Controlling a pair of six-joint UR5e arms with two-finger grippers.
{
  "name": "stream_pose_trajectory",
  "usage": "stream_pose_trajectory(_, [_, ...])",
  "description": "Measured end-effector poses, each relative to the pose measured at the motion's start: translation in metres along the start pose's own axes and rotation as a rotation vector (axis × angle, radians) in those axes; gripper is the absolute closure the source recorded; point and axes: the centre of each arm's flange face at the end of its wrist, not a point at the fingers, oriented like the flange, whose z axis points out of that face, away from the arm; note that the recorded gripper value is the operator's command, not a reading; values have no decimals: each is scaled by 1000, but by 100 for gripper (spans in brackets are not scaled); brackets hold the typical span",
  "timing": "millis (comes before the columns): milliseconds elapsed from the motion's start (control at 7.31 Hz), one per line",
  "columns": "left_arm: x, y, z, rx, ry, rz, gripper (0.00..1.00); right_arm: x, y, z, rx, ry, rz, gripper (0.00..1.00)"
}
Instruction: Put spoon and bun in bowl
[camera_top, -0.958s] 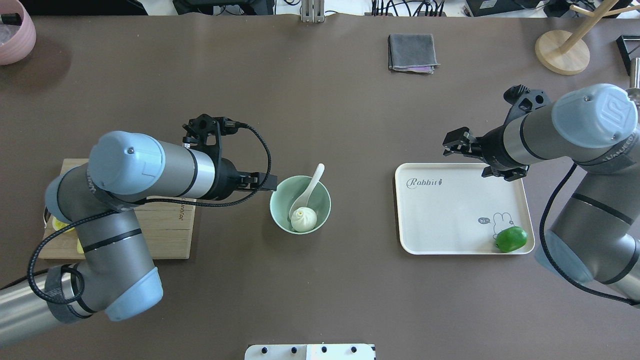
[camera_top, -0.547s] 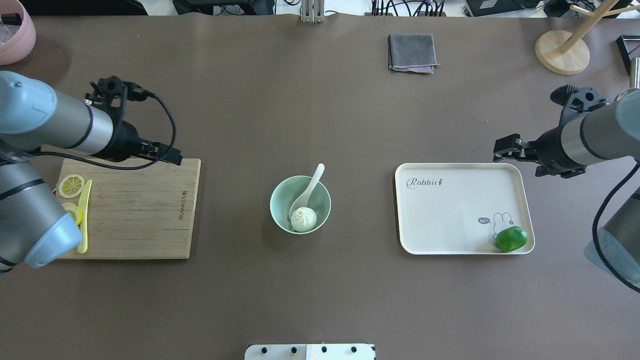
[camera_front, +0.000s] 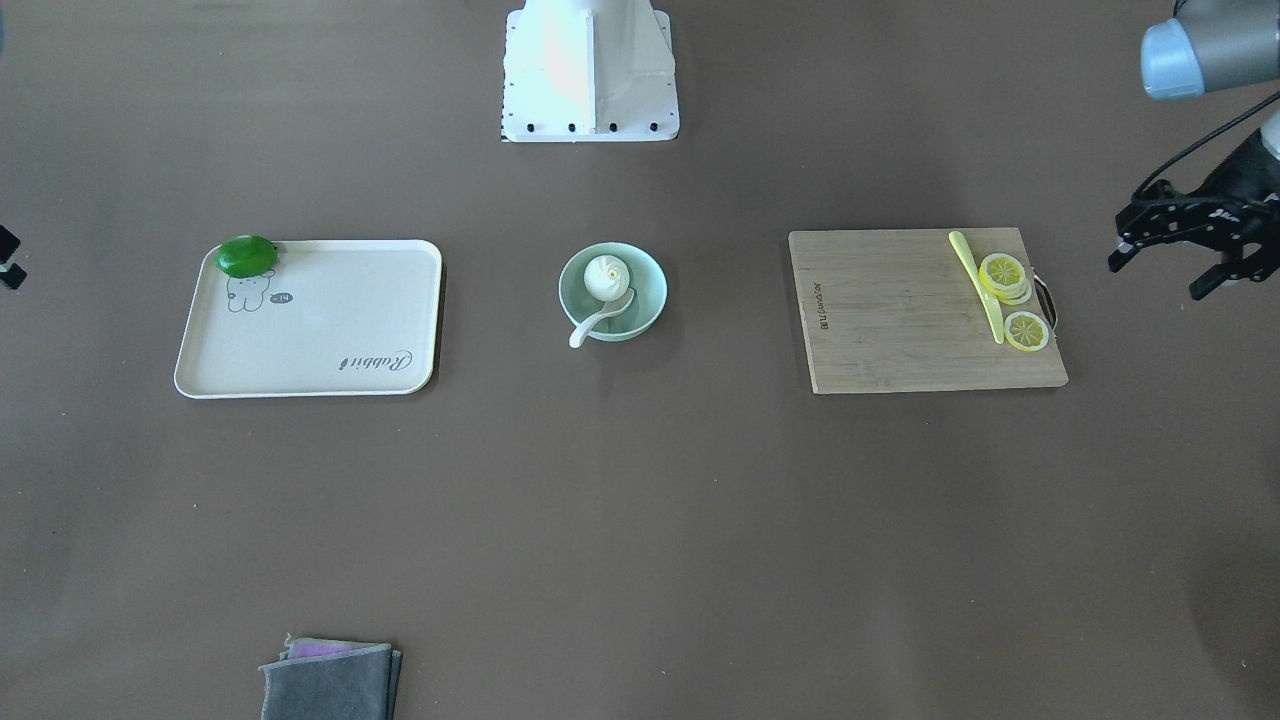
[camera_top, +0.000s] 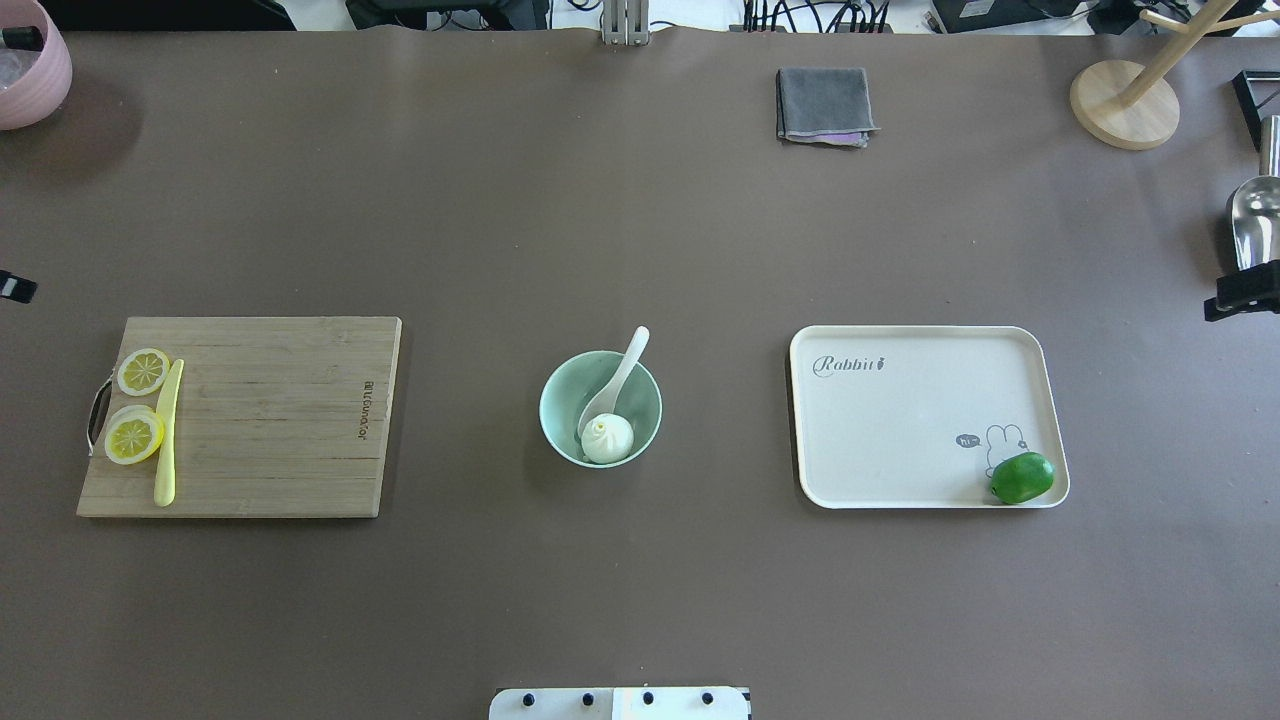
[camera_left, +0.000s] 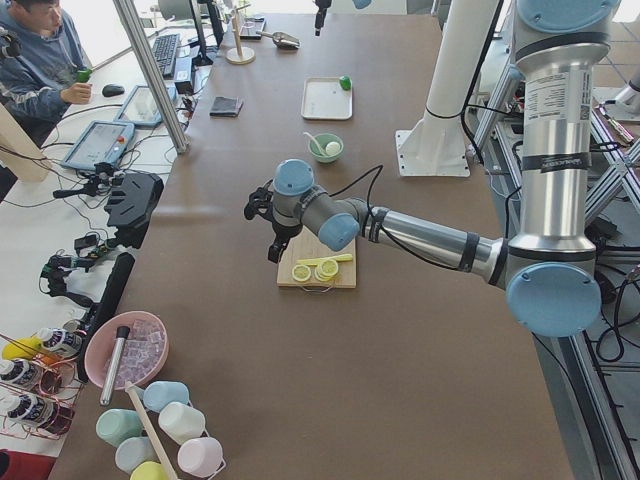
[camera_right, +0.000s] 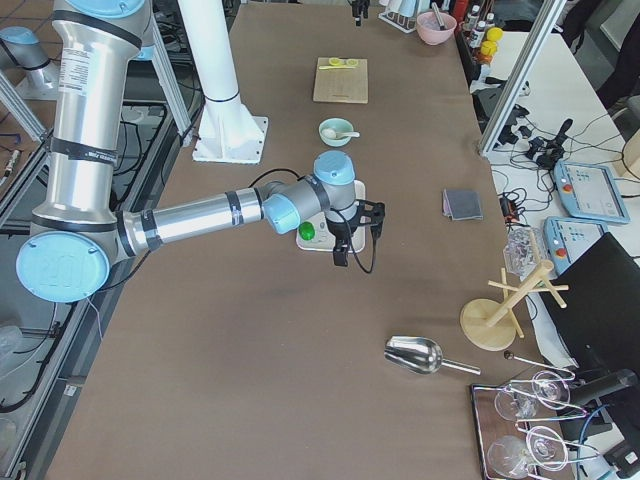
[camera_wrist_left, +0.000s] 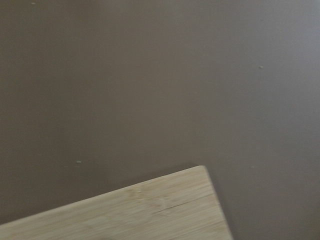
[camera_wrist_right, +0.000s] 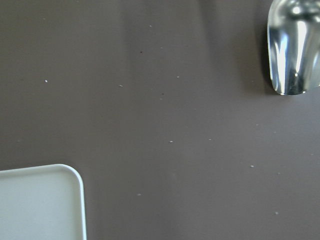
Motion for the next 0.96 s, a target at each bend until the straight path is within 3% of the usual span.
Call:
stream_pose_trajectory(137, [-31,26,-17,8,-15,-40,2,47,-4,-5,-2,-3,-63,0])
stream_pose_trajectory(411, [-69,63,-16,-19,-37,-102,2,121,-9,-19,20,-6,-151,0])
stream_pose_trajectory(684, [-90,75,-12,-38,-47,-64,2,149,-15,-23,33,-12,-190,0])
stream_pose_trajectory(958, [-102,75,-12,-78,-63,-85,2,151,-42,-18,37,-14,-205,0])
